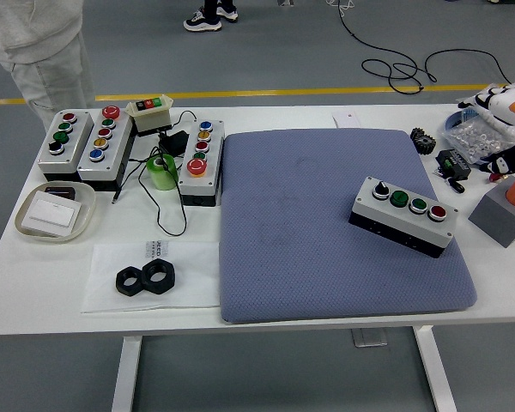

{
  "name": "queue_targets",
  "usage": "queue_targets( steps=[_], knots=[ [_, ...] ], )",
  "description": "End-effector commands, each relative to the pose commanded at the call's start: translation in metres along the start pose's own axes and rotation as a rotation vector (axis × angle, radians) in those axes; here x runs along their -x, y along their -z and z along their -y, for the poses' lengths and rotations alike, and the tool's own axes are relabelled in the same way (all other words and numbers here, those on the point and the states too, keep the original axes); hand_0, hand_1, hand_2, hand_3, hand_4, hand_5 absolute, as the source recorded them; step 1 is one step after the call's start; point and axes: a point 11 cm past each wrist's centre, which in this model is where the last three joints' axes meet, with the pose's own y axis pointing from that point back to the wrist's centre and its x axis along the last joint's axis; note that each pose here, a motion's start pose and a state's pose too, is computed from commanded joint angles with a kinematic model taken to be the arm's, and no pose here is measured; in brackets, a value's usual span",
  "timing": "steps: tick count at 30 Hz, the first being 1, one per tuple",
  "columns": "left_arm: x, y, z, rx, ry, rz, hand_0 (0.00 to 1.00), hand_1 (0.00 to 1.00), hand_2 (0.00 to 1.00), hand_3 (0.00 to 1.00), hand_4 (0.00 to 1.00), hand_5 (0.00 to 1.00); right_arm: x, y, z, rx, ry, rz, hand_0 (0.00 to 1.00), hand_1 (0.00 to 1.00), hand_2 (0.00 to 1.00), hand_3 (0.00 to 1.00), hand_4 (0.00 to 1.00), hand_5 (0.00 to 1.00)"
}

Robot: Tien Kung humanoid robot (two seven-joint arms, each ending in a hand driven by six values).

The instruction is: Pick up the button,place it on the desk,press the button,press the button

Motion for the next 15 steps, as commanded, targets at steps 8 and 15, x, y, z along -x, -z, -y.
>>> queue_targets(
  steps=[8,15],
  knots=[
    [-0.002,-0.003,0.000,0.005,-0.006,-0.002,0.741,0.904,0.958,0.800,0.556,0.998,0.000,0.044,0.011,-0.107,-0.021,0.000,0.865,0.840,0.897,0.850,0.882,0.219],
    [-0.003,-0.005,-0.001,0.009,-0.010,-0.001,0.741,0.905,0.957,0.799,0.554,0.998,0.010,0.048,0.028,-0.098,-0.017,0.057,0.864,0.843,0.897,0.855,0.885,0.214]
  ],
)
